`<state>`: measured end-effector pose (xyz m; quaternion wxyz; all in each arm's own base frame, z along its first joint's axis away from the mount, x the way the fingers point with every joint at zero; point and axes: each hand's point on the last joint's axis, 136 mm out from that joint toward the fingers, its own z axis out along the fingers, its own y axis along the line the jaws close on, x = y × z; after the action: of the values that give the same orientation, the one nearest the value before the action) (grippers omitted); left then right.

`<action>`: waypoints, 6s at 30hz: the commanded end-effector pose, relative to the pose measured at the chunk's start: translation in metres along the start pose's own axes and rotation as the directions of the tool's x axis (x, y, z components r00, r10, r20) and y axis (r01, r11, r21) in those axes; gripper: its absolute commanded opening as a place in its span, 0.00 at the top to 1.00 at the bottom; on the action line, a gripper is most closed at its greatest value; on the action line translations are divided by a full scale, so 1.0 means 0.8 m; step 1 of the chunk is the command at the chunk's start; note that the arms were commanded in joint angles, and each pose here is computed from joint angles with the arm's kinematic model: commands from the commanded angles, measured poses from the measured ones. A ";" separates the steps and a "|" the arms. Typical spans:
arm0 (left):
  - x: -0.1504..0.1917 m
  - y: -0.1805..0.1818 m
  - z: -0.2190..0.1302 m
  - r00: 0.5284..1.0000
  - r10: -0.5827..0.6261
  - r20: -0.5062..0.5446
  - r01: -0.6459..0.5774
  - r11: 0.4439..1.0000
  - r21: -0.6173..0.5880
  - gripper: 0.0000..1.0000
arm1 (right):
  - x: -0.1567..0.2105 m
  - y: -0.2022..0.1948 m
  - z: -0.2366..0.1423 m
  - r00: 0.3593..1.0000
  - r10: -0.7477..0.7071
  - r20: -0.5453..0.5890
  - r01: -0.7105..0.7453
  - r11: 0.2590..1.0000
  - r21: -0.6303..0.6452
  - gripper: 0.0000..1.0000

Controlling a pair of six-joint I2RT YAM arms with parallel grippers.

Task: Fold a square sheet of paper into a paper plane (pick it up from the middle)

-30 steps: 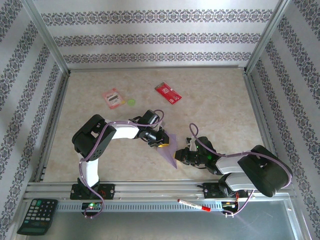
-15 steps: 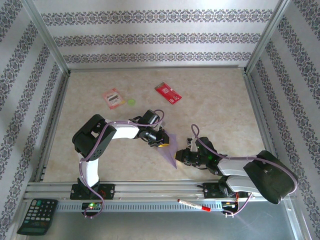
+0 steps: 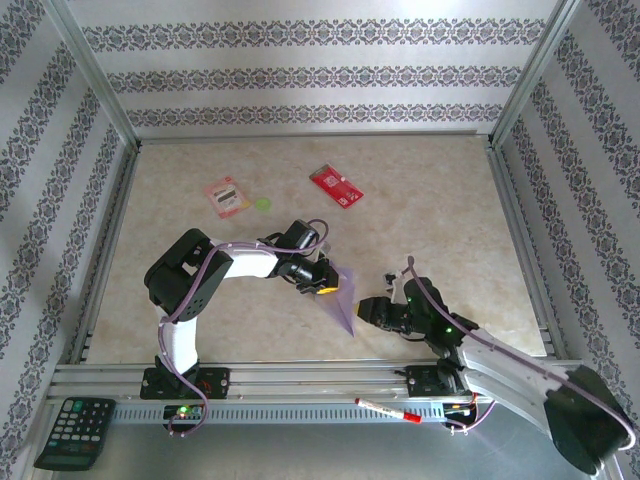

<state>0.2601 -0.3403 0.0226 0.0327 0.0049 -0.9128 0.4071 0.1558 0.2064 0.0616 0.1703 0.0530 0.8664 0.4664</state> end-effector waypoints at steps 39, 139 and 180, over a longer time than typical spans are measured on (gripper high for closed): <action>0.015 0.045 0.015 0.998 -0.050 -0.027 0.047 0.995 -0.083 0.84 | 0.039 -0.029 0.040 0.968 -0.080 -0.240 0.137 0.963 0.230 0.89; 0.016 0.054 0.015 0.998 -0.054 -0.039 0.050 0.993 -0.109 0.84 | 0.070 -0.052 0.031 0.939 -0.076 -0.336 0.179 0.941 0.287 0.93; 0.019 0.058 0.014 0.997 -0.058 -0.042 0.053 0.992 -0.116 0.84 | 0.063 -0.012 0.030 0.936 -0.134 -0.326 0.212 0.953 0.217 0.93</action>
<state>0.2591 -0.3405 0.0216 0.0315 -0.0028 -0.9103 0.4127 0.1125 0.2317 0.0268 0.0548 -0.0725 0.9352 0.3422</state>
